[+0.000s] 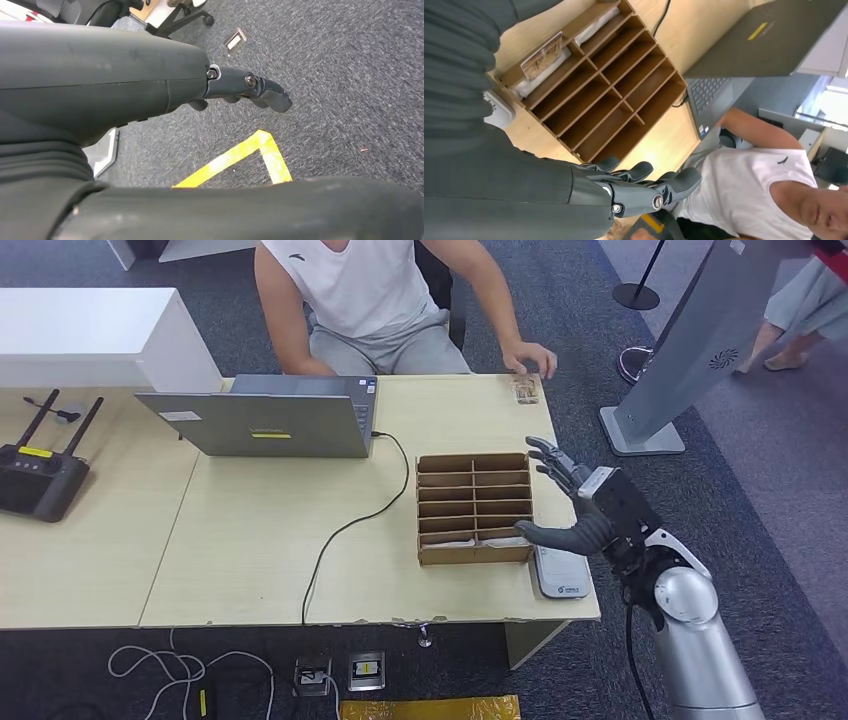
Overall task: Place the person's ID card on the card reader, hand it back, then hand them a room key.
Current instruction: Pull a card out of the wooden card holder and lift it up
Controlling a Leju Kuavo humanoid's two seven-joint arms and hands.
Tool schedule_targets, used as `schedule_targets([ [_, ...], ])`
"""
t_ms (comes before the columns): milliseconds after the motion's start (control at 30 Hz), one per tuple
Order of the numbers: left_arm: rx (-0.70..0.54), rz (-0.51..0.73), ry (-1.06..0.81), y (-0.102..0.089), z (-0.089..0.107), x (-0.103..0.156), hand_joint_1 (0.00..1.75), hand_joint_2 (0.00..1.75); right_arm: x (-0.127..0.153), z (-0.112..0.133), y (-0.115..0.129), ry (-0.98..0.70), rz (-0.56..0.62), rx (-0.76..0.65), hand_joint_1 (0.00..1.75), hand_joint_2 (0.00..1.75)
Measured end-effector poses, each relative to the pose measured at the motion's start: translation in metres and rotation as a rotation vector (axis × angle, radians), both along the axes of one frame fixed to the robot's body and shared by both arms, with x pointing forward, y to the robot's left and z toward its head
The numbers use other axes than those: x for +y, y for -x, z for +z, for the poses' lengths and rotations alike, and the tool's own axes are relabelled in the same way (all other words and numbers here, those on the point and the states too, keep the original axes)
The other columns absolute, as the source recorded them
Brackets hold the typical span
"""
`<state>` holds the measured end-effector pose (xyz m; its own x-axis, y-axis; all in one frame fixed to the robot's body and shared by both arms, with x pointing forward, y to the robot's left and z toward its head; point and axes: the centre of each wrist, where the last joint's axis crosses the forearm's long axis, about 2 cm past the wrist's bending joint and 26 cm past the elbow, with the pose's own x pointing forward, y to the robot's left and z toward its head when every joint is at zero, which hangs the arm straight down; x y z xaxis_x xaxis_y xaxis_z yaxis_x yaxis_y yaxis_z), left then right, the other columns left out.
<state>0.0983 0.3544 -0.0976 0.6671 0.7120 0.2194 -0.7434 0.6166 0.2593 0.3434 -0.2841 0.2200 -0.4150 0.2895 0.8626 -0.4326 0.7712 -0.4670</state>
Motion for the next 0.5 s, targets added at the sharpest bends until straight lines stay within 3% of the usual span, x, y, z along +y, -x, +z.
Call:
schedule_targets([
  [233,0.002,-0.002,0.005,0.0,0.0,0.0,0.0,0.0,-0.003,-0.009,0.006,-0.049,0.082,0.08,0.0,1.75],
  [500,0.003,-0.002,0.009,0.0,0.0,0.0,0.0,0.0,-0.008,-0.013,0.008,0.022,0.059,0.121,0.0,1.75],
])
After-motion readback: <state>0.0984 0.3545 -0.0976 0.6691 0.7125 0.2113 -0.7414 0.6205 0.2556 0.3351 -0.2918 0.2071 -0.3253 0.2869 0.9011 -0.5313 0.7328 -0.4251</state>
